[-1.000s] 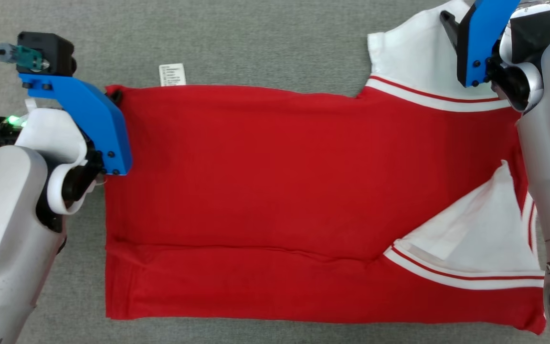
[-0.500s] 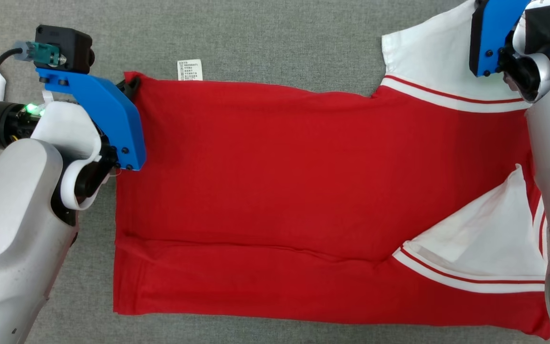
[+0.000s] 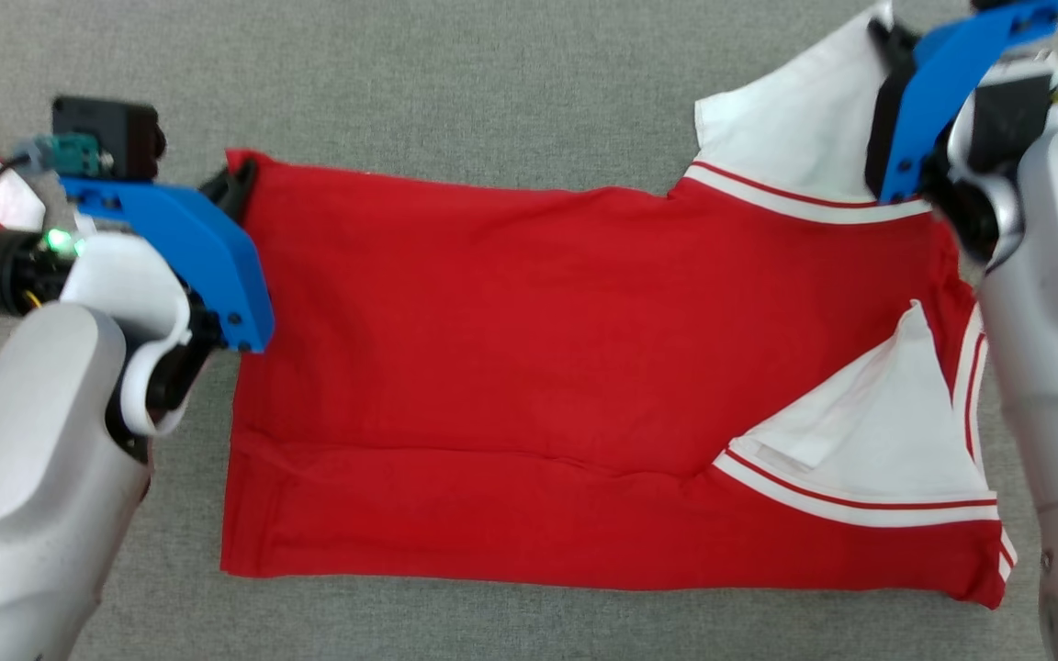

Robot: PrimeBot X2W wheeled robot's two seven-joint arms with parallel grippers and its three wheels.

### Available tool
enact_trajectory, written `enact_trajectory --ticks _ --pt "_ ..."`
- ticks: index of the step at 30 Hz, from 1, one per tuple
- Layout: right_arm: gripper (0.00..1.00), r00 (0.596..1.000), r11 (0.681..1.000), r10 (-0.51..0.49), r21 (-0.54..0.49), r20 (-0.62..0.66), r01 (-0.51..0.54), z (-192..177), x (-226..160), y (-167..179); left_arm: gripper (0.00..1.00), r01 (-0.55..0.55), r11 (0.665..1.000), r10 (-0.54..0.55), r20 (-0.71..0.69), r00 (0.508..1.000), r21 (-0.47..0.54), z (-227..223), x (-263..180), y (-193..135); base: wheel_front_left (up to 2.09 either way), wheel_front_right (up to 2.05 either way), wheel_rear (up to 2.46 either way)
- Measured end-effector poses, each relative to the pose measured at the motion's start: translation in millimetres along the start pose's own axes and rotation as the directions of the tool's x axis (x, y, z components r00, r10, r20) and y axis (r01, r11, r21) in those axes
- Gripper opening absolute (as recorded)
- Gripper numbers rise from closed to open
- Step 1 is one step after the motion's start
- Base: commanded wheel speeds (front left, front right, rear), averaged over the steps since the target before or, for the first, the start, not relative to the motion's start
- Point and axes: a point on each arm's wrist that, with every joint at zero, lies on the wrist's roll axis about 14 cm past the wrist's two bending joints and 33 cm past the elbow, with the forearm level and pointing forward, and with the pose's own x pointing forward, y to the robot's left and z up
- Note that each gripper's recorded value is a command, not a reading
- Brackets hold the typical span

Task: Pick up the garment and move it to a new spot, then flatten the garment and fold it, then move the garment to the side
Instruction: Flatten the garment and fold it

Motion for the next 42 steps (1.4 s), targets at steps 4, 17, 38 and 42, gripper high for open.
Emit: enact_trajectory --ticks 4,17,38,42 --pt "0.0 0.998 0.998 0.059 0.015 0.022 -0.059 -7.0 -21.5 14.0 0.0 0.042 0.999 -0.042 0.01 0.999 0.0 -11.3 -9.7 -11.9 0.0 0.0 0.0" --pt "0.0 0.995 0.994 0.096 0.053 -0.006 -0.096 -55.6 -127.1 7.6 0.0 0.115 0.993 -0.115 0.04 0.993 0.003 -57.4 -54.5 -39.3 0.0 0.0 0.0" --pt "1.0 0.978 0.987 0.081 0.155 -0.194 -0.051 -127.2 -208.9 29.4 1.0 0.019 0.998 -0.011 0.151 0.989 -0.053 -62.6 -70.5 -22.5 0.0 0.0 0.0" --pt "1.0 0.978 0.984 0.087 0.17 -0.191 -0.054 -128.8 -214.1 34.0 1.0 0.035 0.986 0.014 0.291 0.957 -0.161 -43.1 -81.9 -27.6 0.0 0.0 0.0"
